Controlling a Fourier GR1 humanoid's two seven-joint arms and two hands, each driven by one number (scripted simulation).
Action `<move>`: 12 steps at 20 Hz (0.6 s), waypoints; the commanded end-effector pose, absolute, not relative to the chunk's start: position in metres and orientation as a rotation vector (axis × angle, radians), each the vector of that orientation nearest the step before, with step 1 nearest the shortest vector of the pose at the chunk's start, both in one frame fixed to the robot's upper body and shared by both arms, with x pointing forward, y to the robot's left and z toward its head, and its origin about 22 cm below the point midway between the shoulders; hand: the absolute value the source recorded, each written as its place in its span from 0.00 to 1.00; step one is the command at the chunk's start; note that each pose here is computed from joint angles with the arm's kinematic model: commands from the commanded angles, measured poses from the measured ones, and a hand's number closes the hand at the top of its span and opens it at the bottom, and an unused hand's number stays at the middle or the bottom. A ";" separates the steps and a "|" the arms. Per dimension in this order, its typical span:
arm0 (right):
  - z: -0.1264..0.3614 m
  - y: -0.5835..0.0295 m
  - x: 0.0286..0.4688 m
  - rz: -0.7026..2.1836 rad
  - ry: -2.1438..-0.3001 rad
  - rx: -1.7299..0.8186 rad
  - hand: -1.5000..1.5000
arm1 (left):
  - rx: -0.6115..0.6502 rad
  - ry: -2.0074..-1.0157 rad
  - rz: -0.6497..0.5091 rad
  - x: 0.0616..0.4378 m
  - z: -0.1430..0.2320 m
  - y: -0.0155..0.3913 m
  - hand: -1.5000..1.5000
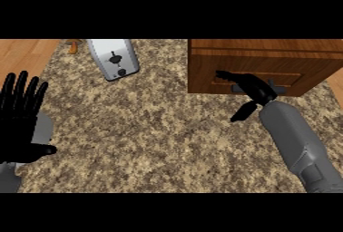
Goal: Pick up the cup, place it into the drawer and close the drawer
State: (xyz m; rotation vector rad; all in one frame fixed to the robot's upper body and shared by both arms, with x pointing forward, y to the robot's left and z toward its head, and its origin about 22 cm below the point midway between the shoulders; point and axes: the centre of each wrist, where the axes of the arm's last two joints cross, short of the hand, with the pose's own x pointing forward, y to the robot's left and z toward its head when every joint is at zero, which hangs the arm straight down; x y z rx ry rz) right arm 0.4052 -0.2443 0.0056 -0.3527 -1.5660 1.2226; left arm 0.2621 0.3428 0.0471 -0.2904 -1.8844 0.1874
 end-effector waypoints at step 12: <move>0.041 -0.293 0.430 1.153 -1.496 -0.416 0.00 | -0.320 -1.904 0.130 0.279 0.050 0.334 0.00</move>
